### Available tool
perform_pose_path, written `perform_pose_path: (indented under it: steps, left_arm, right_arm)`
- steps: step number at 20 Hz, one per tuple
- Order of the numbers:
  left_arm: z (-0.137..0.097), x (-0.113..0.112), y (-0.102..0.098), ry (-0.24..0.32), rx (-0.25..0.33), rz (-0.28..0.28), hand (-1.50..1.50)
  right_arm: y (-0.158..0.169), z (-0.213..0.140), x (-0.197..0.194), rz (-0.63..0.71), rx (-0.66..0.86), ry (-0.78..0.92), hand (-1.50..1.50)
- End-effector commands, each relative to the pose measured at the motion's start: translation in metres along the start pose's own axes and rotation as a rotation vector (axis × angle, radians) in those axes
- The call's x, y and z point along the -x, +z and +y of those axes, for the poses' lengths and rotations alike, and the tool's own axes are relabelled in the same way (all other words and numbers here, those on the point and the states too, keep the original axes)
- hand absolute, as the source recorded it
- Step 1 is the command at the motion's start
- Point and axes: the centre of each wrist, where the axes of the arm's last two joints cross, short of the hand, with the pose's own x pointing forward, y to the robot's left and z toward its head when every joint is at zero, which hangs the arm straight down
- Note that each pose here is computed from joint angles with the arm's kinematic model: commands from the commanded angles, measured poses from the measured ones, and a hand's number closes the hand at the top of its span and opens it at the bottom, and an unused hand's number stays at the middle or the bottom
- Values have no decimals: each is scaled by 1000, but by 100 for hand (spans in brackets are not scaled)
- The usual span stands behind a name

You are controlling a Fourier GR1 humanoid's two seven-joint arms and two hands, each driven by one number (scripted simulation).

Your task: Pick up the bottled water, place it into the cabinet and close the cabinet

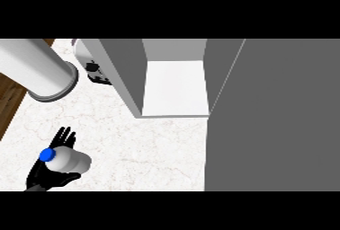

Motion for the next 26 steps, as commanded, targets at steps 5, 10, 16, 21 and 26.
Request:
perform_pose_path:
  steps: [5,10,16,21,26]
  left_arm:
    - [-30,23,-12,128,221,-24,-150]
    - [-25,18,-9,119,239,-36,150]
    - [-36,19,-21,144,238,-50,150]
    - [-53,38,-19,114,119,-129,150]
    - [-72,47,-26,97,-15,-191,150]
  right_arm:
    - [-4,-7,12,15,2,6,-150]
    - [-1,1,10,27,15,-6,-150]
    - [5,-5,12,13,6,10,-150]
    - [9,-1,11,13,15,15,-150]
    - [12,-1,-3,19,9,5,-150]
